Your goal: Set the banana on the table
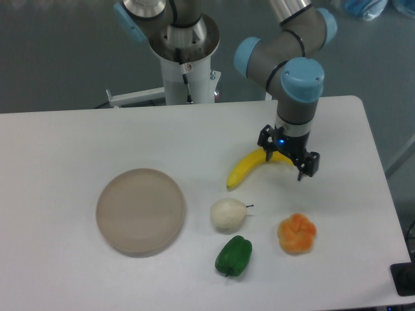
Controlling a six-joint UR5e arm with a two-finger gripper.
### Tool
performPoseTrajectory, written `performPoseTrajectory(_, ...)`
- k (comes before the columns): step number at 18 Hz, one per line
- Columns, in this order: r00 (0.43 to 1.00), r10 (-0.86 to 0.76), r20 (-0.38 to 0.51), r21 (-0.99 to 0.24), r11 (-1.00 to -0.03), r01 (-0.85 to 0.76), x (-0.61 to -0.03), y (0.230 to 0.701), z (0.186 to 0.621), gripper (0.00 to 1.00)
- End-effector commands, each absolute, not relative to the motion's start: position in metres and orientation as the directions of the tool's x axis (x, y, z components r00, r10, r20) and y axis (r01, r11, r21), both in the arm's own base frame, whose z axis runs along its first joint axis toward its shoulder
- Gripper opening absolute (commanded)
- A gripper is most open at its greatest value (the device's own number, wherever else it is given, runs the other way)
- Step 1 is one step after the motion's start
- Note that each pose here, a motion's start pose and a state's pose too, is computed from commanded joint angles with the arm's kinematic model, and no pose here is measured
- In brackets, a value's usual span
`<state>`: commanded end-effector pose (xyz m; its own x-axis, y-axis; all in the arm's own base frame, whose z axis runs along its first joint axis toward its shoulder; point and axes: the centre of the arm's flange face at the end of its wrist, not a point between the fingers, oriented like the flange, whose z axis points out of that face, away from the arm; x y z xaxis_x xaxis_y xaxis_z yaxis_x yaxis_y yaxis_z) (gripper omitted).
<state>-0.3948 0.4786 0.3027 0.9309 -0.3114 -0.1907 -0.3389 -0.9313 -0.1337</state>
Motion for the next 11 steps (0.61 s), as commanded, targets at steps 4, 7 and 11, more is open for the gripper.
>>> performPoseTrajectory(4, 0.909, -0.313, -0.275, -0.136, -0.924, -0.359, -0.422, 0.498, 0.334, 1.00)
performPoseTrajectory(7, 0.902, -0.309, -0.300, -0.143, -0.921, -0.363, -0.433, 0.505, 0.344, 1.00)
performPoseTrajectory(11, 0.891, -0.303, -0.339, -0.075, -0.935, -0.347, -0.455, 0.515, 0.343, 1.00)
